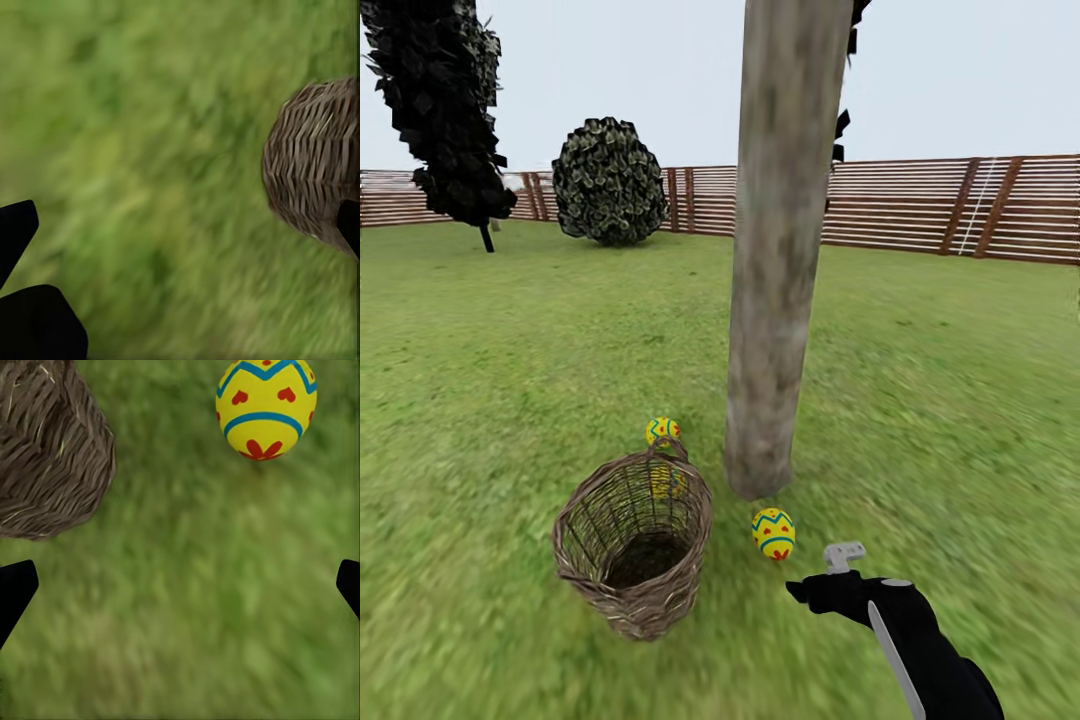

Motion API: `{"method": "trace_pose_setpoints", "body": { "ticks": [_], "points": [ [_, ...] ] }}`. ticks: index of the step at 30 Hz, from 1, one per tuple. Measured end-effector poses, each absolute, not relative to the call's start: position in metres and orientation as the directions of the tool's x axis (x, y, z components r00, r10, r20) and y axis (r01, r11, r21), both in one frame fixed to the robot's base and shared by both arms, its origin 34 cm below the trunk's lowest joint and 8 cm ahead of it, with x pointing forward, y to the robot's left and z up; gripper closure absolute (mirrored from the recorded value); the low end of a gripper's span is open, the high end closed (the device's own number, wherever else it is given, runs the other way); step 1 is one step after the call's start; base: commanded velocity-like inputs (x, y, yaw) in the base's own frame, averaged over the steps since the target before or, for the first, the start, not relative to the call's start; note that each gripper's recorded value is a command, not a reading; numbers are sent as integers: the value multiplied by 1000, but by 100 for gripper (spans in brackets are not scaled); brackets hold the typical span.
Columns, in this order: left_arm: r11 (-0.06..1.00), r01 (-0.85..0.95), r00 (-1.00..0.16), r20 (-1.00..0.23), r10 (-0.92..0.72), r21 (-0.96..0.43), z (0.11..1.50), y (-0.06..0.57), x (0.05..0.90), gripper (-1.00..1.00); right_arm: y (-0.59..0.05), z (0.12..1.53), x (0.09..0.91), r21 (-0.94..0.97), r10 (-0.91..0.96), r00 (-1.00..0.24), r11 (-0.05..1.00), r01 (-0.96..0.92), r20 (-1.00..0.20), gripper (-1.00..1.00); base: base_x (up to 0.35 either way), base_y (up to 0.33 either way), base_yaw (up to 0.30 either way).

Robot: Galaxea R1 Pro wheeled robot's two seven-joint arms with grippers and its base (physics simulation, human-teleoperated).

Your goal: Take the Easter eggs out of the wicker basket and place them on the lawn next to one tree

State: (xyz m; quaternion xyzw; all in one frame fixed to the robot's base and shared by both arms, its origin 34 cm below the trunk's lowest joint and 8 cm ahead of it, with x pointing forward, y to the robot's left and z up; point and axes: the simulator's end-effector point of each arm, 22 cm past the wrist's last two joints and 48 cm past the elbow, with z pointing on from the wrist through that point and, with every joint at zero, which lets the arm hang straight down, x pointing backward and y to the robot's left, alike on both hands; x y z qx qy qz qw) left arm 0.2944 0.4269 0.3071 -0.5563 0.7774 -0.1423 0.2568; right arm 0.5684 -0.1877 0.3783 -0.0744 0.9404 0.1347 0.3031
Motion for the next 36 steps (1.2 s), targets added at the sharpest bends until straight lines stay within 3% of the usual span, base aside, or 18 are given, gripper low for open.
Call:
{"method": "trace_pose_setpoints", "body": {
  "ticks": [36],
  "points": [
    [359, -722, -247, -263, -932, -592, 328, 413, 331, -100, -188, 453, 582, 174, -59, -715, 953, -248, -696, -100, 0, 0, 0]
  ]
}}
